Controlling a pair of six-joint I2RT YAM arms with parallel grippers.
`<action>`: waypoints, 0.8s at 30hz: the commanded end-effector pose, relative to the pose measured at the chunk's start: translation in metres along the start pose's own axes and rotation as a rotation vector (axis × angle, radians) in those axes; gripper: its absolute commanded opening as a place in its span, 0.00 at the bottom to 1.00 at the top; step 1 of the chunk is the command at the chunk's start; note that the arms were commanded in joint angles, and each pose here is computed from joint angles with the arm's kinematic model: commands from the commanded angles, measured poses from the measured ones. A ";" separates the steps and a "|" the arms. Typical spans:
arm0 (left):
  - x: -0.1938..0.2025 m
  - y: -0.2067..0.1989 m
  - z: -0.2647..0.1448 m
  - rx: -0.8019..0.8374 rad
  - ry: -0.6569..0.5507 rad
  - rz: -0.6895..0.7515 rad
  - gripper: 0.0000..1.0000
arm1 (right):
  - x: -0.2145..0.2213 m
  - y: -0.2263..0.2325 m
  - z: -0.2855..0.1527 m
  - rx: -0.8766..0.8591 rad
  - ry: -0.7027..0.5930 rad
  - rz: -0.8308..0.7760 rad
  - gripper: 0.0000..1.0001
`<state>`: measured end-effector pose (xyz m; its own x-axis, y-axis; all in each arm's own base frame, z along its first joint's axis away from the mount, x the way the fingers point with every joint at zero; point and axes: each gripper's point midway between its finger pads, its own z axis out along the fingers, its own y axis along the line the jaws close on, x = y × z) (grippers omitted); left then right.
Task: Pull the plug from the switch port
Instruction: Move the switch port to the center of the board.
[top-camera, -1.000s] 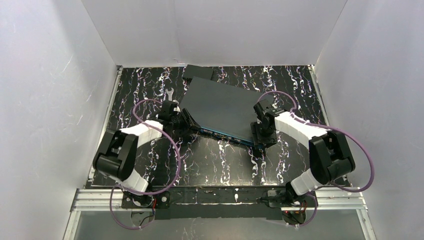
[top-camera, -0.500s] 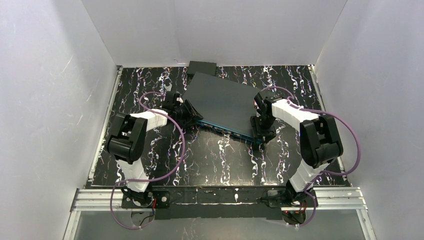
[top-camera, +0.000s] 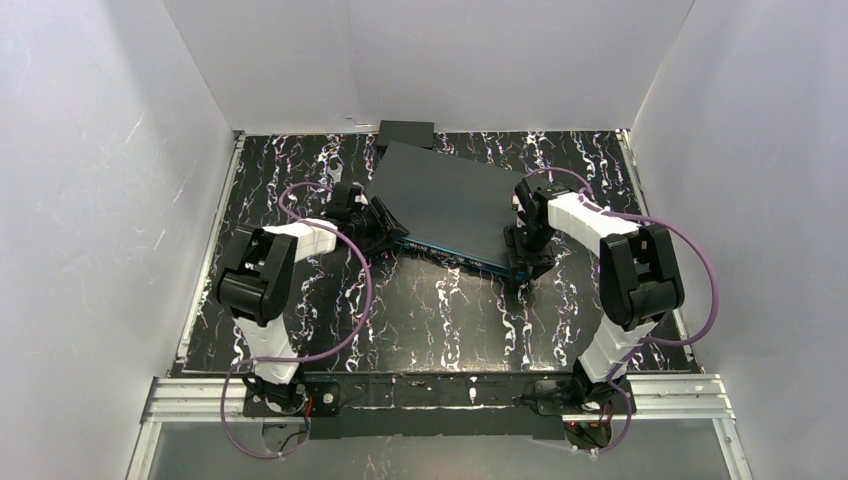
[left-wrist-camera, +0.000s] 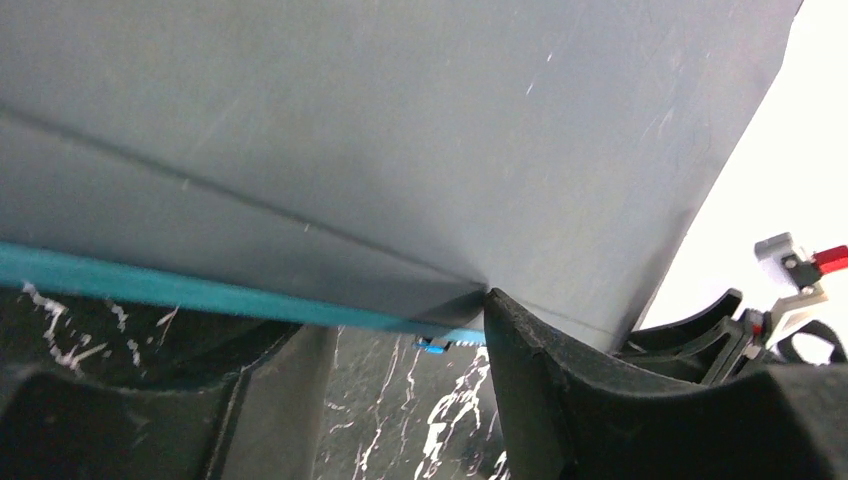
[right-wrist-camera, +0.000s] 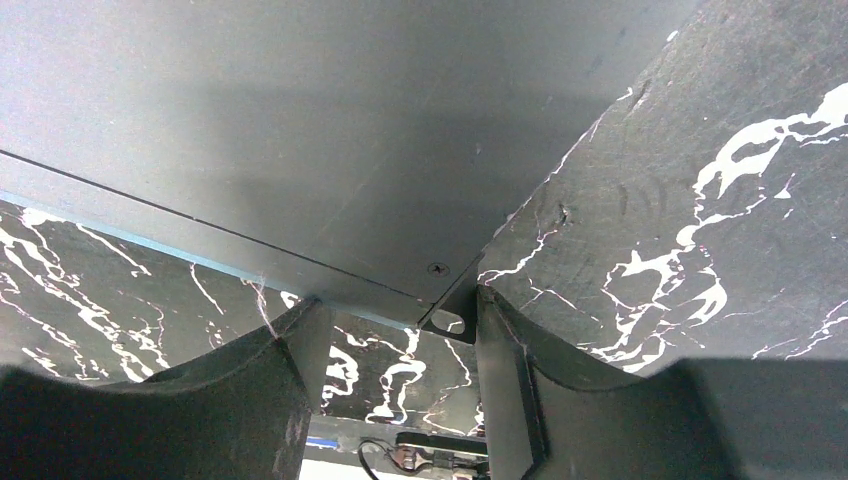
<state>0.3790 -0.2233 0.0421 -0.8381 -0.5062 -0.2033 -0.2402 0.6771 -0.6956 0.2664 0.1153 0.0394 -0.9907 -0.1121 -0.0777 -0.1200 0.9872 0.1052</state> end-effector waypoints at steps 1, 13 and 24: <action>0.002 -0.006 -0.022 0.016 -0.057 0.072 0.55 | -0.104 -0.003 -0.008 -0.031 -0.404 0.123 0.56; 0.028 0.006 -0.062 0.035 -0.101 0.132 0.57 | -0.096 0.022 -0.036 -0.177 -0.427 0.137 0.63; 0.030 -0.020 -0.085 0.160 -0.126 0.417 0.54 | -0.096 0.039 -0.096 -0.289 -0.546 0.144 0.78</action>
<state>0.3215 -0.2005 0.0875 -0.8049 -0.3808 -0.4552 0.0194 0.7498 -0.6614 0.3132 0.1366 0.0855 -0.9346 0.0958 -0.3425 -0.0145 0.9520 0.3058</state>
